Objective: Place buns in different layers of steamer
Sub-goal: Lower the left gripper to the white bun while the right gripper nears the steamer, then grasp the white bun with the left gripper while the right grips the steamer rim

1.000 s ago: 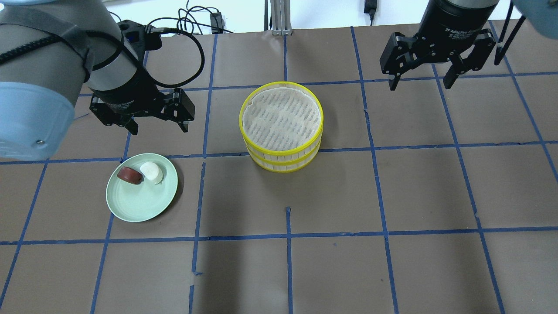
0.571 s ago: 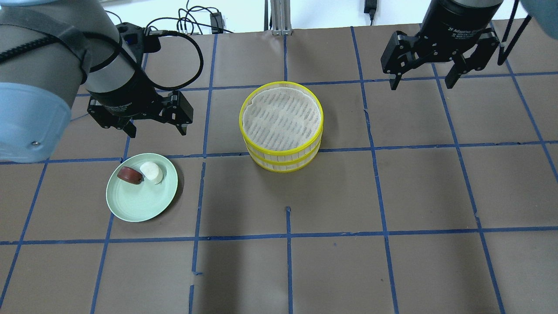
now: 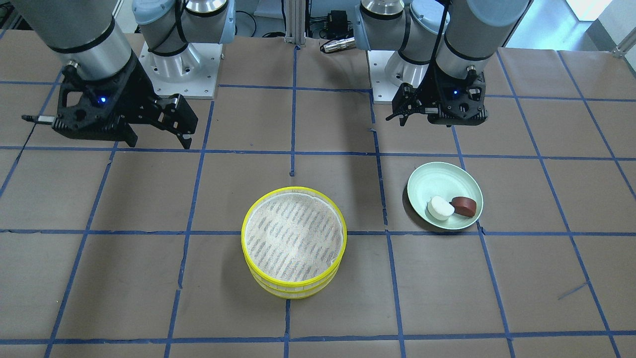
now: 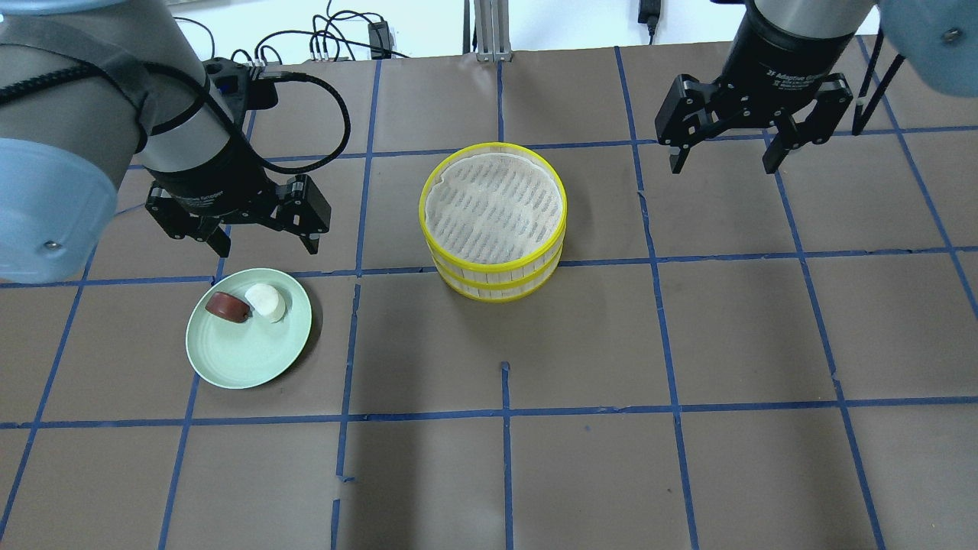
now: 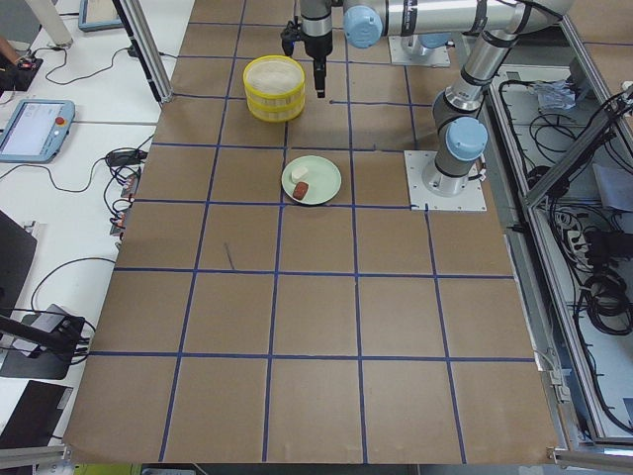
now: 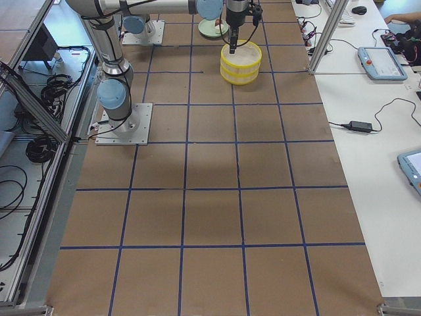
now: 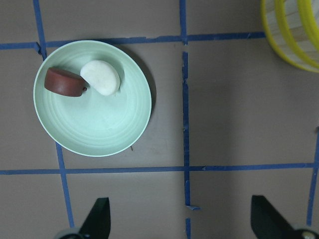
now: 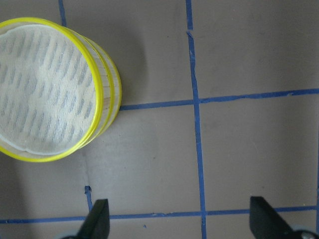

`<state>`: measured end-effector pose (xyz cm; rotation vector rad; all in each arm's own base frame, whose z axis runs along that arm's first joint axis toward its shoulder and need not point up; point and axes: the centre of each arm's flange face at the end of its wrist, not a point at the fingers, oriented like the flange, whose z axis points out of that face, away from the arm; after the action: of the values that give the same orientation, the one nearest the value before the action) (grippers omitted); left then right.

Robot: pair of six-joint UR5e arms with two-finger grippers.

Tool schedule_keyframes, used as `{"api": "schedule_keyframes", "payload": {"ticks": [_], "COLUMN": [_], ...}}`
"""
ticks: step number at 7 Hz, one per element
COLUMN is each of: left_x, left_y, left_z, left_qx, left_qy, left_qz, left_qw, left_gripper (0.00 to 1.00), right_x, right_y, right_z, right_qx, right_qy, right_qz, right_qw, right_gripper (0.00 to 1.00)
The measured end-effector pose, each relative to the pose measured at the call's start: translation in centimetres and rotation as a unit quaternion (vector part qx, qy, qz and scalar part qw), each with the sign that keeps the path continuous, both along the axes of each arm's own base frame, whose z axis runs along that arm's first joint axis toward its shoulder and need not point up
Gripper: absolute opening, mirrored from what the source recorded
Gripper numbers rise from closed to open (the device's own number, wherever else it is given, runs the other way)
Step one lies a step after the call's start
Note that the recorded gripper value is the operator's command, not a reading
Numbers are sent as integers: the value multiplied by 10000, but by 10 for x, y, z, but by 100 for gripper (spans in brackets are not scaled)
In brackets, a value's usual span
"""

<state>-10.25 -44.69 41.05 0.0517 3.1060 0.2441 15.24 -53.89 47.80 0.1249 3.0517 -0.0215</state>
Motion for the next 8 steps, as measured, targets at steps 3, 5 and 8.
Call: {"api": "schedule_keyframes", "payload": {"ticks": [3,5,8], "left_x": [53,74,83], "left_y": [-27,-57,-88], "left_z": [-87,-132,-175], "left_qx": [619,615,260], "left_qy": [-145,-389,-441], "left_qz": [96,50,-489], "left_qw": [9979,9973,9975], "left_gripper": [100,100,100], "right_x": [56,99,127], "right_y": [-54,-69,-82], "right_z": [-75,-128,-178], "right_qx": [-297,-329,-367], "right_qy": [299,455,459], "right_qz": [344,246,132], "right_qw": [9985,9981,9982], "right_gripper": [98,98,89]}}
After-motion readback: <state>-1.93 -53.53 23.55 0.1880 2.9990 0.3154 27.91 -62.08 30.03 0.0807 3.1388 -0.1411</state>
